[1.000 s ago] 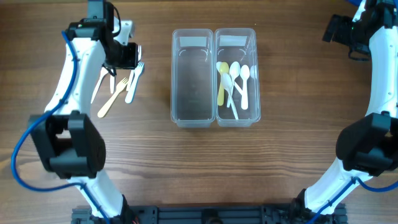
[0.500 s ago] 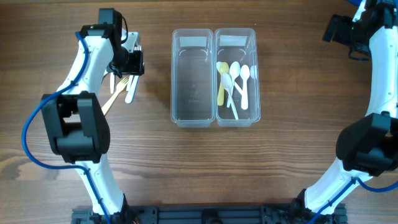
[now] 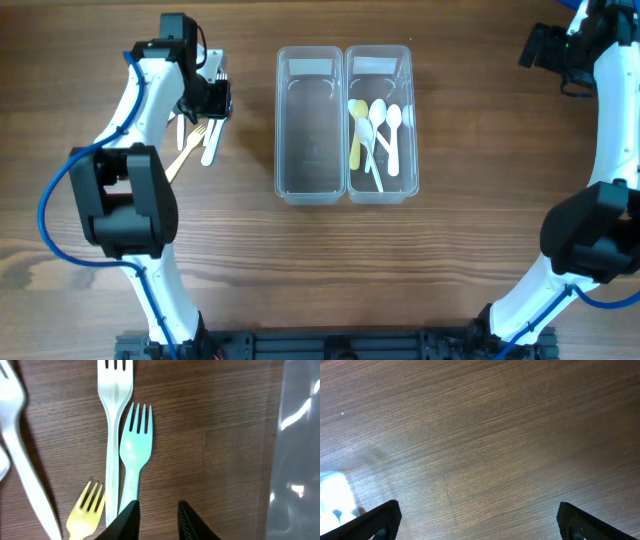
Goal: Pack container
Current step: 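Move the left gripper over the light-blue fork and grasp it, then carry the light-blue fork and drop it into the left container, then return the left gripper to the forks and grasp a white fork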
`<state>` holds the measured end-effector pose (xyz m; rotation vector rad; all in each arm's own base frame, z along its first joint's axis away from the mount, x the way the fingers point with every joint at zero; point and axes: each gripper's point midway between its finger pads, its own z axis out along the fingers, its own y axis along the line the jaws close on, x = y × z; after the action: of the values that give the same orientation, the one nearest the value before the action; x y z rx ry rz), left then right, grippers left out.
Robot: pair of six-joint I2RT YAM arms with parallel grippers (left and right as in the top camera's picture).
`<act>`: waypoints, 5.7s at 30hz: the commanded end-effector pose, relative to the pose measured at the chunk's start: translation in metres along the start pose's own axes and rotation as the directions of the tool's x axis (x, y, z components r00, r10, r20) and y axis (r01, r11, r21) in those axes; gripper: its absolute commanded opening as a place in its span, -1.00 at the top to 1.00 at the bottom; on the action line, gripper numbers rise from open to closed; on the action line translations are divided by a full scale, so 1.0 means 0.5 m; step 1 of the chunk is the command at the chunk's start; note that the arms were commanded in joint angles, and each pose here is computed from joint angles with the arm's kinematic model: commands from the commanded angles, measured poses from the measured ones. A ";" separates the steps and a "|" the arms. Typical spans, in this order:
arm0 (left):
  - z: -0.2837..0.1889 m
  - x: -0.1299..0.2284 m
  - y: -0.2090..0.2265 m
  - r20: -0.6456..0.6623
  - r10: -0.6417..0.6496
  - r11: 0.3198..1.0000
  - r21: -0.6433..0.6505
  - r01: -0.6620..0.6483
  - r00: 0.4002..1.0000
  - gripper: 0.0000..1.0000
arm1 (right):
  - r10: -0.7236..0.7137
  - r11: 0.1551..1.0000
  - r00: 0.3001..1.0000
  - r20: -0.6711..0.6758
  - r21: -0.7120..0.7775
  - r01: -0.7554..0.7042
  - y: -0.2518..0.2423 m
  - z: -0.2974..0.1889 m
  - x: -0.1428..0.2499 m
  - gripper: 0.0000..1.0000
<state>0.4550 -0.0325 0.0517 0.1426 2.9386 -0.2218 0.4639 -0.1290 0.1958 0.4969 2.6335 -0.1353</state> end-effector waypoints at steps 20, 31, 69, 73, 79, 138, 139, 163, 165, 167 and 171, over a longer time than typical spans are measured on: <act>0.074 0.018 0.031 -0.073 -0.002 0.999 -0.044 -0.002 0.997 0.55 | -0.005 1.000 1.000 0.023 0.011 0.005 -0.003 -0.013 -0.011 -0.99; 0.114 0.035 0.059 -0.120 -0.009 0.994 -0.108 -0.004 0.993 0.55 | -0.004 1.000 1.000 0.023 0.011 0.004 -0.003 -0.013 -0.011 -0.99; -0.015 0.001 0.012 -0.002 -0.048 0.998 -0.037 0.048 0.999 0.92 | -0.005 1.000 1.000 0.023 0.011 0.005 -0.003 -0.013 -0.011 -1.00; -0.089 -0.014 -0.001 0.072 -0.090 0.995 -0.031 0.092 0.993 0.92 | -0.005 1.000 1.000 0.022 0.011 0.005 -0.003 -0.013 -0.011 -0.99; -0.186 -0.027 -0.067 0.174 -0.081 0.997 0.014 0.080 0.981 0.92 | -0.004 1.000 1.000 0.023 0.011 0.004 -0.003 -0.013 -0.011 -0.99; -0.309 -0.137 0.030 0.532 -0.177 0.921 -0.208 0.331 0.828 -0.43 | -0.004 1.000 1.000 0.023 0.011 0.004 -0.003 -0.013 -0.011 -0.99; -0.296 -0.136 0.045 0.521 -0.189 0.915 -0.215 0.342 0.833 -0.43 | -0.005 1.000 1.000 0.023 0.011 0.005 -0.003 -0.013 -0.011 -1.00; -0.007 -0.086 0.087 0.178 -0.069 0.956 -0.270 0.116 0.982 0.05 | -0.004 1.000 1.000 0.023 0.011 0.004 -0.003 -0.013 -0.011 -0.99; 0.000 -0.084 0.086 0.172 -0.070 0.957 -0.265 0.114 0.983 0.05 | -0.005 1.000 1.000 0.023 0.011 0.005 -0.003 -0.013 -0.011 -0.99; 0.010 -0.080 0.082 0.160 -0.072 0.961 -0.252 0.111 0.984 0.03 | -0.005 1.000 1.000 0.023 0.011 0.005 -0.003 -0.013 -0.011 -0.99; 0.037 -0.070 0.080 0.129 -0.077 0.965 -0.238 0.106 0.989 -0.01 | -0.004 1.000 1.000 0.023 0.011 0.004 -0.003 -0.013 -0.011 -0.99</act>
<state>0.4993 0.0067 0.0546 -0.0744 2.7796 0.1563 0.4639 -0.1290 0.1958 0.4974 2.6334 -0.1352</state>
